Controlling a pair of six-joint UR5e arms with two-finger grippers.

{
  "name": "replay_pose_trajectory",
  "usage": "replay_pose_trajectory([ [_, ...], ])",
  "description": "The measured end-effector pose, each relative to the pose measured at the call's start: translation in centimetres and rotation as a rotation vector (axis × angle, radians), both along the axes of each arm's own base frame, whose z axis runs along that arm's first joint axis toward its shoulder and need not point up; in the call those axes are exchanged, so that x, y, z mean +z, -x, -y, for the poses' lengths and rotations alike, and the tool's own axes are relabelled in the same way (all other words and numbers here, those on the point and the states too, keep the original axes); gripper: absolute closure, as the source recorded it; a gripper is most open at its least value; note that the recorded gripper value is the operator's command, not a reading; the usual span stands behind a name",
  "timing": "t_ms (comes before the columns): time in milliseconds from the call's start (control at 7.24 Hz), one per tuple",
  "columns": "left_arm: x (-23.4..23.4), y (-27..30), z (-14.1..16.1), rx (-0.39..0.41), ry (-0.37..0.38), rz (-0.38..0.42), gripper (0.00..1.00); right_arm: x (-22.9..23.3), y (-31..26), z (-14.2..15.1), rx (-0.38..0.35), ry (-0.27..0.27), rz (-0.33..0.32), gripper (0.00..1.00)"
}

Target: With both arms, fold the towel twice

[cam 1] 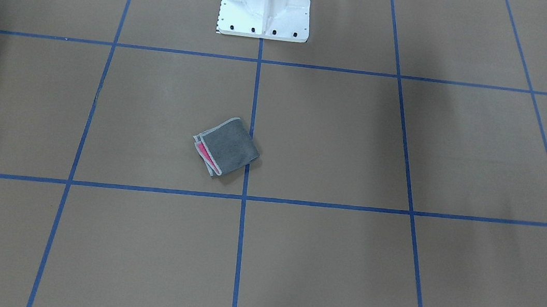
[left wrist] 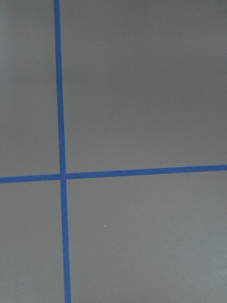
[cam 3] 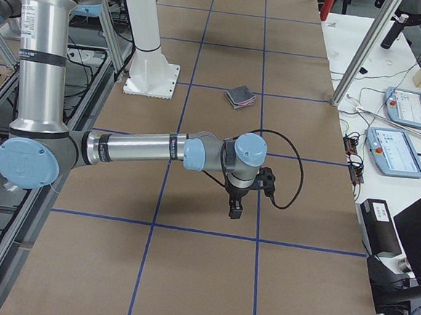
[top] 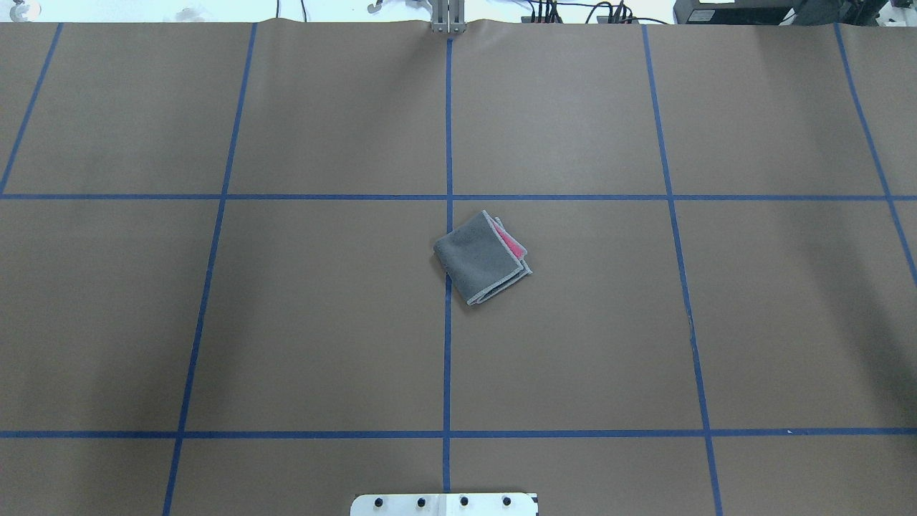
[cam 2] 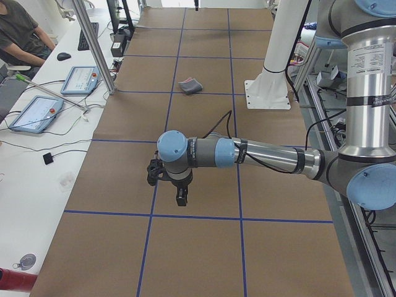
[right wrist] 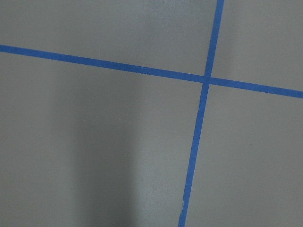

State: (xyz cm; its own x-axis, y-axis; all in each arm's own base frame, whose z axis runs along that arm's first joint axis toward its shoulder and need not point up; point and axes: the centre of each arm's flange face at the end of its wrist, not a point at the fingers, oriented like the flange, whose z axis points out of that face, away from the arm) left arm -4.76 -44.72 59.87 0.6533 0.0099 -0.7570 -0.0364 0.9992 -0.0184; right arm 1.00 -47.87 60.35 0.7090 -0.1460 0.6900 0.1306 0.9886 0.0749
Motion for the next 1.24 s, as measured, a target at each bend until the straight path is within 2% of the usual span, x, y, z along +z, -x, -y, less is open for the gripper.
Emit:
replay_pose_trajectory([
  [1243,1.5,0.6,-1.7,-0.013,0.031,0.000,0.00,0.0,0.0,0.0,-0.003,-0.004,-0.001,0.00],
])
